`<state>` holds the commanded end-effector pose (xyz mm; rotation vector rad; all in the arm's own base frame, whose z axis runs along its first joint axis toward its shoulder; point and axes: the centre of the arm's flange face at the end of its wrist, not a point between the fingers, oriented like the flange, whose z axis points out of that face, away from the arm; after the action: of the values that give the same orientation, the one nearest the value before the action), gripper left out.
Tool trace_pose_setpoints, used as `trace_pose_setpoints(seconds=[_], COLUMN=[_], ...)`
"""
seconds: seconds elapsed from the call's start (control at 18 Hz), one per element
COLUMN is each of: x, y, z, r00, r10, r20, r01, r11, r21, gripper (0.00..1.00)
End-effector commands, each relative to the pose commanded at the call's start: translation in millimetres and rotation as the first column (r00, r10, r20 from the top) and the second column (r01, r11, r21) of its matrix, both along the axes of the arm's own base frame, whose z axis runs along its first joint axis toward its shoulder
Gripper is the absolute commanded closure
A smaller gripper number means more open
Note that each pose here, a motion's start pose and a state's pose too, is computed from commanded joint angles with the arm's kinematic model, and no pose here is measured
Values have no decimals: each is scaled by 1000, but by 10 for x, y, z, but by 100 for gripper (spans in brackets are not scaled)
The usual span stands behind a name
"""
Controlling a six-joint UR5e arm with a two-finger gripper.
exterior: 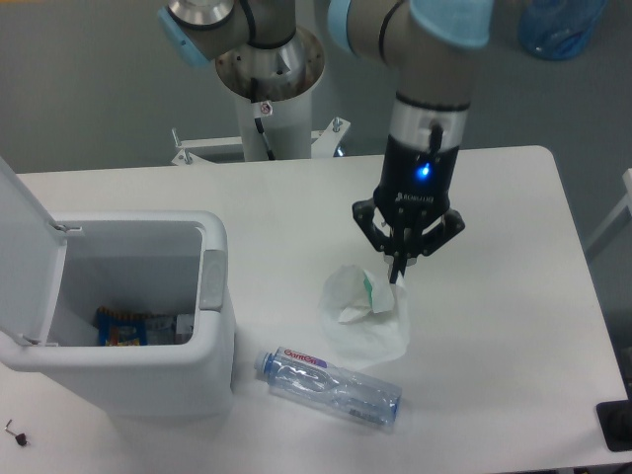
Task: Place the trash in the trash can
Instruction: 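Carry the tissue over the trash can opening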
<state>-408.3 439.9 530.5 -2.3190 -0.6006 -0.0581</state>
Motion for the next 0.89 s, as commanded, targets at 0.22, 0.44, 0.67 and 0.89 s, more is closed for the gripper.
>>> trace_pose_setpoints(seconds=[0.22,0.44,0.67,0.89], x=[430,1025,1448,1850], y=[6,322,565,771], z=[396,399,276,-99], r00=[999,983,959,920], r10=[-42,-170,-272,-386], r20=[-31,-69,-77,-72], r01=[44,174,275,385], r11=[997,983,961,922], r21=[64,56,28,-36], gripper=[100,100,100,100])
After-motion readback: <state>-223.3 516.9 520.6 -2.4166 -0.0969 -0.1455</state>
